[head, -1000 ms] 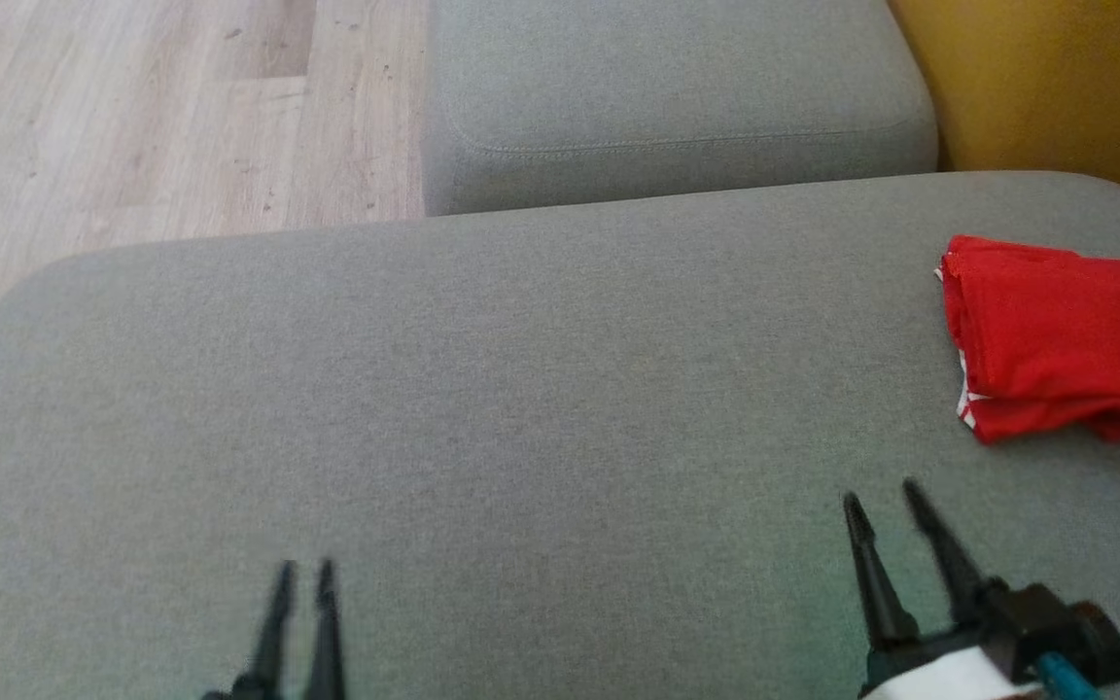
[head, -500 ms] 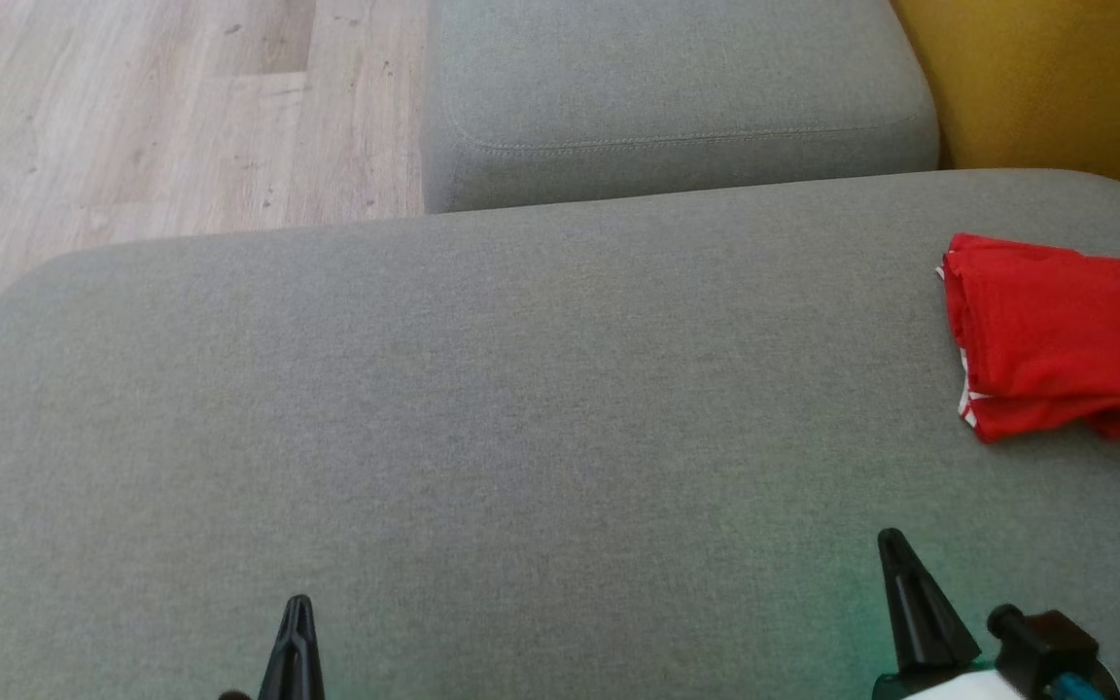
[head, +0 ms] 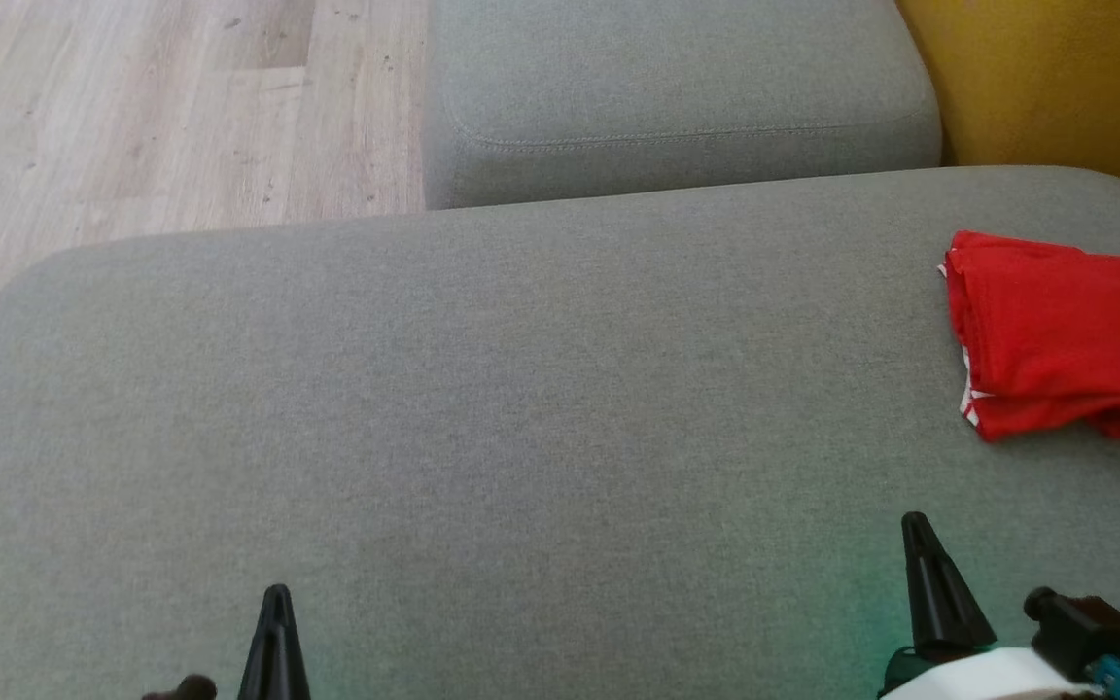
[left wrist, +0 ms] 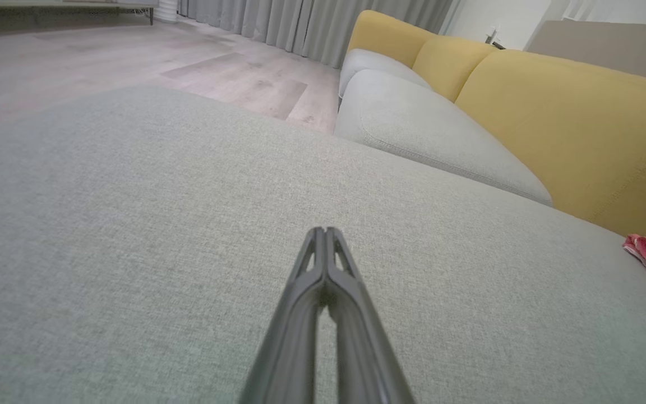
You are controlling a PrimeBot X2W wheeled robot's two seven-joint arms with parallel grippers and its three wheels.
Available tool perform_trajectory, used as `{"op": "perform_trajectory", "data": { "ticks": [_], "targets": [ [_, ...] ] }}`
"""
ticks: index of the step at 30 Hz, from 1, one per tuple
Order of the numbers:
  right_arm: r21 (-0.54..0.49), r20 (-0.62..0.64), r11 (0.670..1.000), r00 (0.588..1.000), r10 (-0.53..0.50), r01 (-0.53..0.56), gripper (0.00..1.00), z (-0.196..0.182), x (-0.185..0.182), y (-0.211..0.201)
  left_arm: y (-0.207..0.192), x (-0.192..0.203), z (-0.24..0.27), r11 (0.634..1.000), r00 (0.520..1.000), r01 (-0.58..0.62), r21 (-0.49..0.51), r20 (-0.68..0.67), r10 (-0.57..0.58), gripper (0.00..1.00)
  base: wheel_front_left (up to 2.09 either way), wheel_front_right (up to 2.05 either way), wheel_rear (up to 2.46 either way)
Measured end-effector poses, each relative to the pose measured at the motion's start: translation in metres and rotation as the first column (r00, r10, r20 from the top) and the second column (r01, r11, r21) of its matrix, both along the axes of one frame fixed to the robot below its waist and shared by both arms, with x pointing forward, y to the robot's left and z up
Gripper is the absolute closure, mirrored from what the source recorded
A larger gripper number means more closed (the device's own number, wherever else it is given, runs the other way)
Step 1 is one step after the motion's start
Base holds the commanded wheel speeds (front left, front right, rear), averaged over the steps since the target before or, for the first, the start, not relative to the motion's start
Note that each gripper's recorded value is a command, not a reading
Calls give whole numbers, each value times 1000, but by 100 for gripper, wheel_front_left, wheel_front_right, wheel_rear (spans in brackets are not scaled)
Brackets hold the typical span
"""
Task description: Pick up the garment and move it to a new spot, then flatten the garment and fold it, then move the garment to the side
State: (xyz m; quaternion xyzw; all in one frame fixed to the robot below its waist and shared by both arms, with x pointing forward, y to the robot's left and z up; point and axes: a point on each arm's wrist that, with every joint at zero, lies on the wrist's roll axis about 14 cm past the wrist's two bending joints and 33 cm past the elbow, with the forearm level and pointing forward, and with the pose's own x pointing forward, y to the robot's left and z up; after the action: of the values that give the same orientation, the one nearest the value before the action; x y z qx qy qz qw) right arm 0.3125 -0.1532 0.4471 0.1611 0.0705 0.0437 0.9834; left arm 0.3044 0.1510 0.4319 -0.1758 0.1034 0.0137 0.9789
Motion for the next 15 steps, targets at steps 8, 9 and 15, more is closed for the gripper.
{"op": "perform_trajectory", "data": {
  "ticks": [8, 9, 15],
  "targets": [
    [93, -12, 995, 999, -37, 38, 100, 1, 6, -6, 3, 4, -1, 995, 999, -27, -94, -20, 25, 100, 0, 0, 0],
    [106, -12, 993, 999, -42, 43, 100, 2, 6, -7, 2, 5, -1, 994, 999, -25, -108, -22, 23, 100, 0, 0, 0],
    [176, -28, 982, 998, -64, 68, 100, 2, 9, -11, 6, 9, 0, 983, 999, -49, -176, -27, 45, 100, 0, 0, 0]
  ]
}}
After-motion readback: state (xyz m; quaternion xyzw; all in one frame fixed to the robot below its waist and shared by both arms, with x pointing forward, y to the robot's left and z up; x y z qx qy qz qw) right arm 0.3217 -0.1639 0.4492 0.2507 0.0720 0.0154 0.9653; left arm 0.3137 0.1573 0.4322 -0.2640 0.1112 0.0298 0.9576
